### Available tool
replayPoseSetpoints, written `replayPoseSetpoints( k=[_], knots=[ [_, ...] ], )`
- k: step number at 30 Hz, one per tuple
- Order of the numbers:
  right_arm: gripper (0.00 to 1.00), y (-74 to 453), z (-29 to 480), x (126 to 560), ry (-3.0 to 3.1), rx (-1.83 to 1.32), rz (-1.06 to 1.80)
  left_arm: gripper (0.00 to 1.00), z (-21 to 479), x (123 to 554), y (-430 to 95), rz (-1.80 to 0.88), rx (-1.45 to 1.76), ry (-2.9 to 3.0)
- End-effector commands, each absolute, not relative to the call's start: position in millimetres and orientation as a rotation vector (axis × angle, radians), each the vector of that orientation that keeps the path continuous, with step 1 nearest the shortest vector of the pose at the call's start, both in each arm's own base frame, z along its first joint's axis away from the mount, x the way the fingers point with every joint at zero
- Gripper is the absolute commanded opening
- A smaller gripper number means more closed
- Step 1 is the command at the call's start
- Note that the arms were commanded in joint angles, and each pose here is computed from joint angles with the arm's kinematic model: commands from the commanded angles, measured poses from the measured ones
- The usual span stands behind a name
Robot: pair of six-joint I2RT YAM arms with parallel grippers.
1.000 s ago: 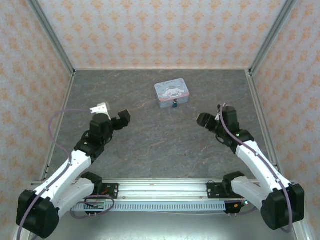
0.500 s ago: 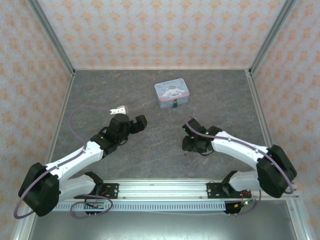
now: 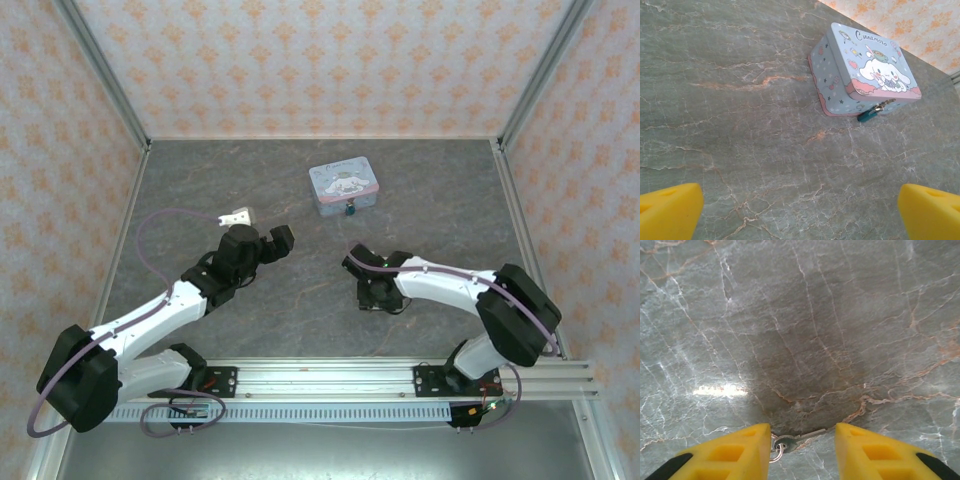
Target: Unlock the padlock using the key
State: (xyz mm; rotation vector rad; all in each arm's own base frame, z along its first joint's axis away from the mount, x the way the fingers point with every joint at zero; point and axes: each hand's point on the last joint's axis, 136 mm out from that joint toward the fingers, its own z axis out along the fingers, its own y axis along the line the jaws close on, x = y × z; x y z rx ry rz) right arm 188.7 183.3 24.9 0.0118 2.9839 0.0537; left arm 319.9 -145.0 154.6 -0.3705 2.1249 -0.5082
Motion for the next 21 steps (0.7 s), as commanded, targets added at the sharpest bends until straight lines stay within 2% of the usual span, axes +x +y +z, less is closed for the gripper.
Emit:
replayPoseSetpoints(
  k=[1,14,21],
  knots=[
    [0.38,183.1,24.0,184.7,3.009,-0.002,0.017,1.00,163.3,320.5,-140.3,-0.483,-0.397,2.100],
    [0.37,189.7,15.9,175.3,3.056,-0.032,0.051,1.00,163.9,320.6,-139.1,-0.468,-0.396,2.106],
    [0.31,186.6,11.9,164.6,3.082,-0.039,0.032,1.00,163.3,320.6,-139.2,-0.463,-0.395,2.114]
  ],
)
